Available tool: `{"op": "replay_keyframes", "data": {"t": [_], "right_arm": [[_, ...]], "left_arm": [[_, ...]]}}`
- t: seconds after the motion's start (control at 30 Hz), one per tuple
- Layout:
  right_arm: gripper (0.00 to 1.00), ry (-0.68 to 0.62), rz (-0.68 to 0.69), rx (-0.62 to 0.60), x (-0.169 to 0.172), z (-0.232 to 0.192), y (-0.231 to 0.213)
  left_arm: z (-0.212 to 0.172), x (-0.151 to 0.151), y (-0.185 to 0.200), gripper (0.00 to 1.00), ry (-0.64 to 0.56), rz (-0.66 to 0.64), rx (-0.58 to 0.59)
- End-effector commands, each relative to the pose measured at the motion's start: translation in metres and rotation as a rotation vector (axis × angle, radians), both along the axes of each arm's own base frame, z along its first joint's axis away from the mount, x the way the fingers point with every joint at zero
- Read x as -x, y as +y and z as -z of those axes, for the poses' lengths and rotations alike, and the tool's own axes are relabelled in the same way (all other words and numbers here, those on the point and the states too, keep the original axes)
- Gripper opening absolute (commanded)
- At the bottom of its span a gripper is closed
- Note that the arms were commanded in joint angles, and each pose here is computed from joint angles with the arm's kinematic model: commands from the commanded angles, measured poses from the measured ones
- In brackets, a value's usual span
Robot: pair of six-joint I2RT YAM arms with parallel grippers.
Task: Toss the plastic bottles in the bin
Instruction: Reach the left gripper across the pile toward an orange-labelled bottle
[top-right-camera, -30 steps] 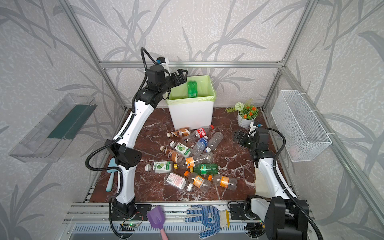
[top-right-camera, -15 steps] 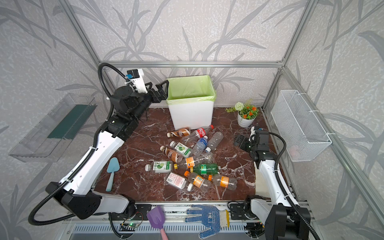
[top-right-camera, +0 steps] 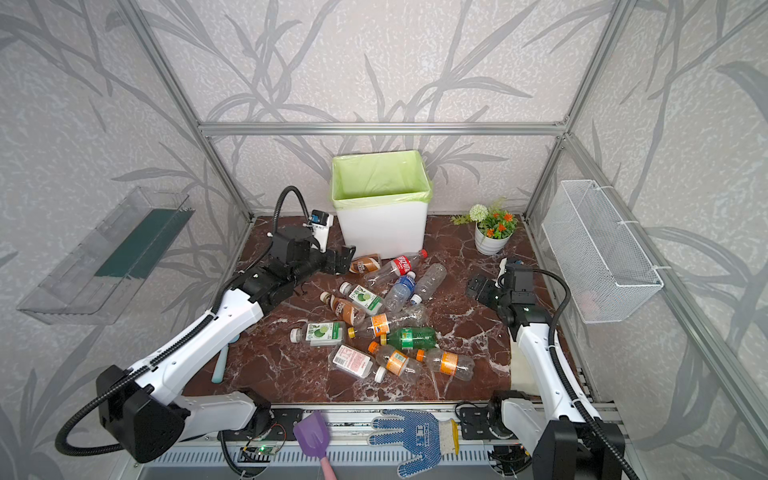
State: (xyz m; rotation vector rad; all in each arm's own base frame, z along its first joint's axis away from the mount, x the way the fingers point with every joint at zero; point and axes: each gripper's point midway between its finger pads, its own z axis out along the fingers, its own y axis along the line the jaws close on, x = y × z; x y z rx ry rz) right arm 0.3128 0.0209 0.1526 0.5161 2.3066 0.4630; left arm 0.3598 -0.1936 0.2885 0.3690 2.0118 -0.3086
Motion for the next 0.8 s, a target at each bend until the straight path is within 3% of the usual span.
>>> {"op": "replay_keyframes", "data": {"t": [0.0,0.17,0.3,0.57,0.77], "right_arm": [[0.99,0.005,-0.018,0.07,0.001,0.004,-0.005],[0.99,-0.016,-0.009,0.099,0.001,0.002,-0.01],[0.99,-0.011,-0.012,0.1,-0.001,0.005,-0.01],[0.99,0.004,-0.021,0.074,-0.006,0.012,-0.007],[0.99,0.013,-0.03,0.072,-0.007,0.015,-0.005]], "left_arm": [[0.024,0.037,-0.038,0.98,-0.031,0.256,-0.214],[0.07,0.095,-0.099,0.97,-0.041,0.63,-0.496],[0.102,0.141,-0.128,0.95,-0.076,0.874,-0.649],[0.163,0.199,-0.147,0.89,-0.026,1.147,-0.904],[0.188,0.223,-0.155,0.86,0.004,1.237,-0.961]]}}
